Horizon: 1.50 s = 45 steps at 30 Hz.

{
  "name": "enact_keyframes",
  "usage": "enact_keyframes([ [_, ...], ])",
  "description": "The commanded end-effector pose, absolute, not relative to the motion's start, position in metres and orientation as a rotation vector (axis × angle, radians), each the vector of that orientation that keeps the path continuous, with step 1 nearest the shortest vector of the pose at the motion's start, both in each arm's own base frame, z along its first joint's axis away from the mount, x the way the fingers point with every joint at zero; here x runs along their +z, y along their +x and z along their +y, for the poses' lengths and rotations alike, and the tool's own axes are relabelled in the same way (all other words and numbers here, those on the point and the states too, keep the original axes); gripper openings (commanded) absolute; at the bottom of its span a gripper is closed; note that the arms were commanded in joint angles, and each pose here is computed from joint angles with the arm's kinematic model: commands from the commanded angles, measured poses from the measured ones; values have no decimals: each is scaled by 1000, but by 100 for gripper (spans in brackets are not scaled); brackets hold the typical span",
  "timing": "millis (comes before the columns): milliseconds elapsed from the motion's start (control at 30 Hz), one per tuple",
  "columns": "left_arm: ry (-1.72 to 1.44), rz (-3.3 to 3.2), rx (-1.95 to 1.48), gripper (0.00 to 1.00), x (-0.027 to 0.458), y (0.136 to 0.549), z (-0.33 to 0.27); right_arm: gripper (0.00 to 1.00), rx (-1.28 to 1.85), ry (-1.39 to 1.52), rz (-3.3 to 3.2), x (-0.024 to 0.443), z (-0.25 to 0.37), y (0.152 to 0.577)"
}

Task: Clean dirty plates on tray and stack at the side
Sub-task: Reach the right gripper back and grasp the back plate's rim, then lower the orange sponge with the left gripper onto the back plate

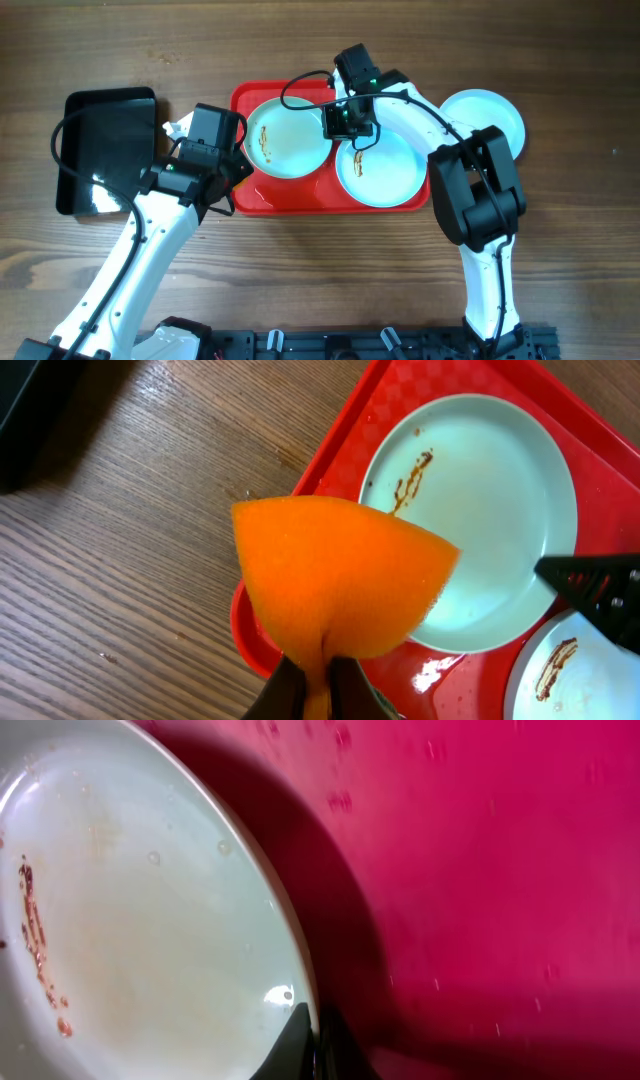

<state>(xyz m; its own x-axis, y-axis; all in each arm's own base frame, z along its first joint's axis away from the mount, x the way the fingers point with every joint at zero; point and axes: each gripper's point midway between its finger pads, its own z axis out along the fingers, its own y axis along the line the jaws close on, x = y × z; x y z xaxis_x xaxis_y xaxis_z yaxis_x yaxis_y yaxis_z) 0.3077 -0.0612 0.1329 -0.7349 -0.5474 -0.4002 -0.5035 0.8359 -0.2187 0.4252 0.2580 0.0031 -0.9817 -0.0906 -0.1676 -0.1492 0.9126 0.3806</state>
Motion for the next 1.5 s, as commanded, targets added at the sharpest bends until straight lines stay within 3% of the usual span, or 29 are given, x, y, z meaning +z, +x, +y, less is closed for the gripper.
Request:
enact_keyframes([
  [0, -766, 2555, -138, 4, 136, 311, -61, 4, 556, -225, 3019, -7, 250, 405],
  [267, -765, 2551, -142, 4, 136, 312, -62, 8, 521, -345, 3106, -10, 251, 377],
  [367, -763, 2544, -148, 4, 137, 314, -62, 27, 512, -370, 3127, -11, 255, 368],
  [500, -762, 2539, -151, 4, 138, 315, -63, 35, 511, -405, 3128, -11, 263, 362],
  [1000, -772, 2599, -104, 4, 115, 318, -64, 38, 510, -446, 3132, -11, 276, 352],
  [1233, -739, 2611, -102, 4, 102, 331, -68, 41, 504, -167, 3185, -11, 276, 352],
  [1467, -662, 2589, -149, 4, 103, 345, -76, 41, 524, -141, 3199, -10, 279, 349],
])
